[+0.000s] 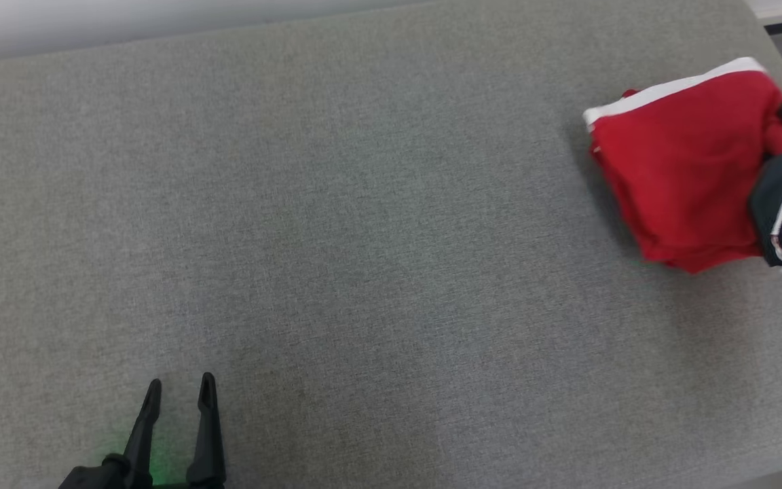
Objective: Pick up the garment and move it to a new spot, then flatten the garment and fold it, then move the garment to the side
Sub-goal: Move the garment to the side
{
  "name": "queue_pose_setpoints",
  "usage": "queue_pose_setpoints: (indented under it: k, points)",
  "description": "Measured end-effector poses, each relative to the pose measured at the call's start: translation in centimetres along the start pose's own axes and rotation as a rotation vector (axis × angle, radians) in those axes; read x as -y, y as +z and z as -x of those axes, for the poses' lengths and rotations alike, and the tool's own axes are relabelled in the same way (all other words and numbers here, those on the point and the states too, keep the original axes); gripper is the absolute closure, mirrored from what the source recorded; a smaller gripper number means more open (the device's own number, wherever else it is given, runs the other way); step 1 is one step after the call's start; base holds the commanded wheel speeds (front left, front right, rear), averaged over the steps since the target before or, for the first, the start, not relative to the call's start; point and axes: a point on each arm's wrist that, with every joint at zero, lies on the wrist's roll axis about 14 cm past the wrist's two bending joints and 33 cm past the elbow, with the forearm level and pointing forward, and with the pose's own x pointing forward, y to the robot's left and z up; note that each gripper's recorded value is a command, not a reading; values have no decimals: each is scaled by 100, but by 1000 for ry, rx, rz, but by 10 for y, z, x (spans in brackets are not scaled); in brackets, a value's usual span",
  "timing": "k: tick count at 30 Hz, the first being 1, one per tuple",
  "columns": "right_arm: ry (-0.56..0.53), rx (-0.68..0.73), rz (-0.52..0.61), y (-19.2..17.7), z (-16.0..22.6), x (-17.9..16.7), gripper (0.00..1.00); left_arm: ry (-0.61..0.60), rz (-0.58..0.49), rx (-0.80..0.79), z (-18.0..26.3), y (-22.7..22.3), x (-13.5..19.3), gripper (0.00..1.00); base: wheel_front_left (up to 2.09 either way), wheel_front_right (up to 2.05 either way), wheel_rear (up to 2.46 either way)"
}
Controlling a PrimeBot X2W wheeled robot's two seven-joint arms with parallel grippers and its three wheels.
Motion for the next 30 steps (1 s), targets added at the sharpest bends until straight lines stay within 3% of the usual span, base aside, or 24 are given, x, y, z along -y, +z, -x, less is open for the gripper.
queue_pose_setpoints:
  k: [10,11,12,13,22,30]
  points:
    - [-92,-47,2,-23,-25,22,100,26,-20,-14,0,-5,-12,0,0,0,0]
    - [-94,-46,11,-25,-27,21,95,30,-21,-14,1,-5,-14,0,0,0,0]
    - [-97,-42,5,-25,-29,21,42,33,-22,-16,1,-6,-15,0,0,0,0]
    - [-101,-38,7,-25,-30,21,0,37,-23,-16,2,-6,-16,0,0,0,0]
    - [-88,96,-106,-9,-22,1,0,24,-46,18,6,8,-11,0,0,0,0]
    - [-9,301,-181,13,12,-44,0,36,-73,78,27,31,-10,0,0,0,0]
